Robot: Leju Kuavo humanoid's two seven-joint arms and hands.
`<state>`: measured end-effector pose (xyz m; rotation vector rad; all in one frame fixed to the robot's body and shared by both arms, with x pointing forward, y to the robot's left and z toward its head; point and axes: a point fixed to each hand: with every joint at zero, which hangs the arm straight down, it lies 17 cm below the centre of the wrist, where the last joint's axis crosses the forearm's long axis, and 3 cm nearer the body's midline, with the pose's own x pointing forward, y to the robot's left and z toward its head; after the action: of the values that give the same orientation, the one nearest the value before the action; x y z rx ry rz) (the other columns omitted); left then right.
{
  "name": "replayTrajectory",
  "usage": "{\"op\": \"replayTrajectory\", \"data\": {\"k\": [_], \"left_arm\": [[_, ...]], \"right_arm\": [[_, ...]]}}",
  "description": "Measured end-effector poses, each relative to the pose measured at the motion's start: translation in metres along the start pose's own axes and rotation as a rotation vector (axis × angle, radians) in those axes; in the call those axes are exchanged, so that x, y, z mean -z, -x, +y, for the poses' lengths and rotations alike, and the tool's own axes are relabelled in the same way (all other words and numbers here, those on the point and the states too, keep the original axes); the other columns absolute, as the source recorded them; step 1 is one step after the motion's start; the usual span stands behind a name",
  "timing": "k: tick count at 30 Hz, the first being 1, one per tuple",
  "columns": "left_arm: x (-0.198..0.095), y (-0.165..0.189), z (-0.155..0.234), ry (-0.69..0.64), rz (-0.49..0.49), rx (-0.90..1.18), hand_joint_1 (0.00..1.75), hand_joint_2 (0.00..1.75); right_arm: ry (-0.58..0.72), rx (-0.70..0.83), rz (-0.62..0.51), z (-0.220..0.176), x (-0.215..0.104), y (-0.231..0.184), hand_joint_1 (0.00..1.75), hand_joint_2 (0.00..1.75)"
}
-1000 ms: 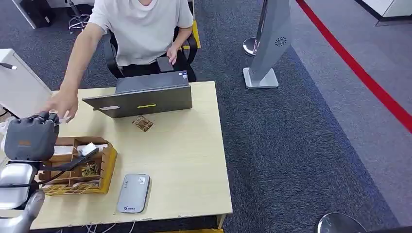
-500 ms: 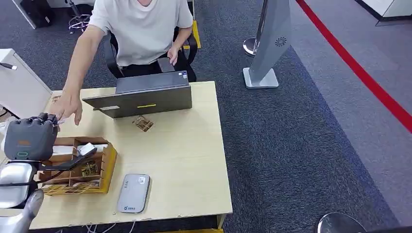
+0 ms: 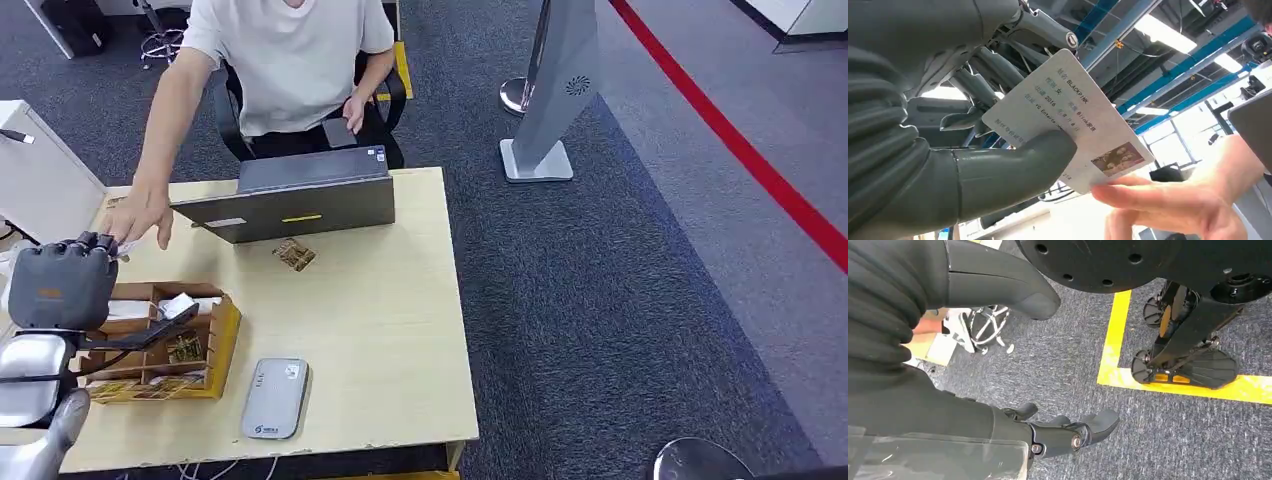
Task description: Pass the card to the sensor for recognition and then transmit it.
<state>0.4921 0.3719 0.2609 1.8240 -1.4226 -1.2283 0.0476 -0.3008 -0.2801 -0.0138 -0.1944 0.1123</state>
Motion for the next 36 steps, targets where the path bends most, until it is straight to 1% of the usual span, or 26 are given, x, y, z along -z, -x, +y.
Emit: {"op": "replayTrajectory", "data": {"k": [10, 12, 15, 19, 21, 25, 36], "left_arm": [[0.0, 0.0, 0.0, 0.0, 0.0, 0.0, 1.75, 1.75], [-0.001, -0.004, -0.003, 0.016, -0.014, -0.031, 1.75, 1.75], [-0.015, -0.018, -0.009, 0.062, -0.042, -0.109, 1.75, 1.75], [-0.04, -0.035, -0.001, 0.069, -0.065, -0.154, 1.75, 1.75], [-0.046, -0.039, 0.003, 0.066, -0.072, -0.163, 1.75, 1.75], [-0.052, -0.041, 0.01, 0.056, -0.077, -0.172, 1.75, 1.75], [-0.057, -0.04, 0.015, 0.05, -0.072, -0.185, 1.75, 1.75]], "right_arm": [[-0.001, 0.0, 0.0, 0.0, 0.0, 0.0, 0.0, 1.75], [-0.001, 0.003, 0.002, 0.0, 0.0, 0.0, 0.0, 1.75], [-0.002, 0.015, 0.004, 0.003, 0.0, 0.0, 0.0, 1.75], [-0.006, 0.019, 0.005, 0.007, 0.0, 0.002, 0.0, 1.75], [-0.007, 0.019, 0.004, 0.007, 0.0, 0.002, 0.0, 1.75], [-0.007, 0.019, 0.004, 0.008, 0.0, 0.002, 0.0, 1.75], [-0.009, 0.02, -0.005, 0.009, 0.0, 0.001, 0.0, 1.75]]}}
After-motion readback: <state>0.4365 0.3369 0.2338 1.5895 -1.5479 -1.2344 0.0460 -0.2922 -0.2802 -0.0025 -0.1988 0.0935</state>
